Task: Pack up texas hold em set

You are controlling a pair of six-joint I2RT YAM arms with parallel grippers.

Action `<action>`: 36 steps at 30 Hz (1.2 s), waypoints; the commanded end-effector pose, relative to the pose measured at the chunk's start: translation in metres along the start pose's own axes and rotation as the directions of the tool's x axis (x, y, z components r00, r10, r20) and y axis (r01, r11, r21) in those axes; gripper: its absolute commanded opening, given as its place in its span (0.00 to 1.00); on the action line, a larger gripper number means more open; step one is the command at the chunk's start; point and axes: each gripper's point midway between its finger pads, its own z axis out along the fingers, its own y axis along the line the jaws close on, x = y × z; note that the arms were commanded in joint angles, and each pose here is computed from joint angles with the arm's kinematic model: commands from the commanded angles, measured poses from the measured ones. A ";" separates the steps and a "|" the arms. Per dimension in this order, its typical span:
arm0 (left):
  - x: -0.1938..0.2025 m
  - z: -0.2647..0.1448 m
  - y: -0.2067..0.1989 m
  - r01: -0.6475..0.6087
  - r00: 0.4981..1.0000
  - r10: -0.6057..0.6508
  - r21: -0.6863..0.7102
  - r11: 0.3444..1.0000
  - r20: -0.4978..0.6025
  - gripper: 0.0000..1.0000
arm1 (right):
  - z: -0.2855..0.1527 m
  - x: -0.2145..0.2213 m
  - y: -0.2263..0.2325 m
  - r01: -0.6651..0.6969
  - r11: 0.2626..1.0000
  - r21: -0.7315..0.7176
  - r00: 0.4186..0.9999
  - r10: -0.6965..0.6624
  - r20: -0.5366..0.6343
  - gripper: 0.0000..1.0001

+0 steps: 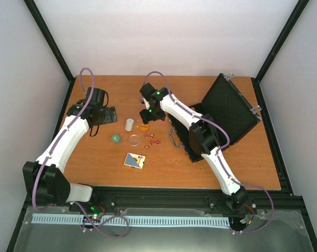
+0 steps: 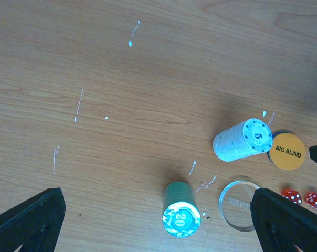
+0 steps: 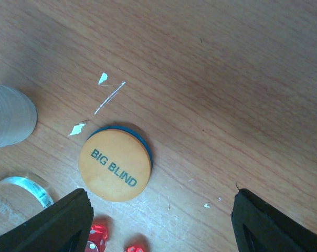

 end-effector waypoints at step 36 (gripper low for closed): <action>0.002 -0.001 -0.004 0.010 1.000 -0.010 0.035 0.999 0.004 1.00 | 0.045 0.018 0.029 0.102 0.993 0.060 0.993 -0.098 -0.068 0.74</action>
